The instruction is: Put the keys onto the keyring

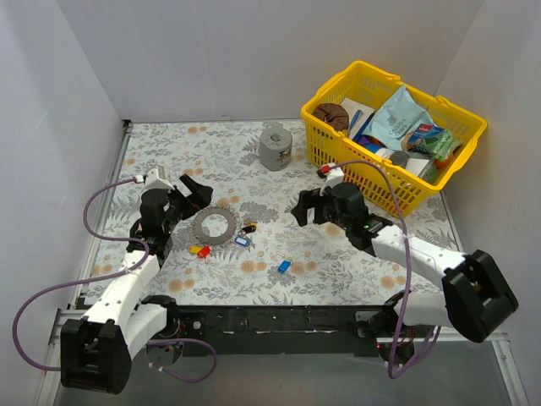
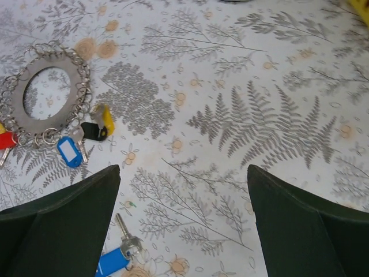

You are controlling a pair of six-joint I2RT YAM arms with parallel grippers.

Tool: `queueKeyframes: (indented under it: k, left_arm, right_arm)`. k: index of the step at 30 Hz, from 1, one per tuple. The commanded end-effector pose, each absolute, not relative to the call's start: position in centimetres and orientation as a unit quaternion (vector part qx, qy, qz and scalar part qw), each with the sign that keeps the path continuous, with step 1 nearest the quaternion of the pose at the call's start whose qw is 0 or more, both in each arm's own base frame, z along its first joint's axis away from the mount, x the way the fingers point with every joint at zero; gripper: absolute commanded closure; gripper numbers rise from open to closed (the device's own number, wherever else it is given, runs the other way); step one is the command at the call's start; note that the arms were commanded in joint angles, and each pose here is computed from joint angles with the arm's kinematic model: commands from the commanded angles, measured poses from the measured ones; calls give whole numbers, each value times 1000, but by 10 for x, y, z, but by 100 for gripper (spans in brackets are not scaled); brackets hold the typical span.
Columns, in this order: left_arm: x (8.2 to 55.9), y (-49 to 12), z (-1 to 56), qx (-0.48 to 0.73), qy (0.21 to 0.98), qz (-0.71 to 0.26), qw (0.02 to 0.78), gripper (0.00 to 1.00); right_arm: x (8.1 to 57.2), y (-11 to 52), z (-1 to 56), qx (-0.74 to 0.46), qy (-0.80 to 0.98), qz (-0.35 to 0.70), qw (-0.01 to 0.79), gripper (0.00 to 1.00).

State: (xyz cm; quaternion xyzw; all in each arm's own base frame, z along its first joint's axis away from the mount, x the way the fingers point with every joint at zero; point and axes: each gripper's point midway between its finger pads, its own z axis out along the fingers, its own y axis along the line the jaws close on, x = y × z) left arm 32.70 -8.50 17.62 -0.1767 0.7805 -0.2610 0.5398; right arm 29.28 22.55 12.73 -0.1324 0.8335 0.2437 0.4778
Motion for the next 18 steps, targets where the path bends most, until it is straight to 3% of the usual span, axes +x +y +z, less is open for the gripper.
queueKeyframes:
  k: [1,9,18]
  left_arm:
    - [331,-67,167,-241,793,-221,514,2]
    - [326,-87,134,-185,849,-226,441,2]
    - [334,-107,102,-152,896,-214,357,2]
  right_arm:
    - [306,273,143,-187,820,257,477,2]
    - [291,322,112,-235,838,262,416,2]
    - [266,288,85,-221,857,239,398,2]
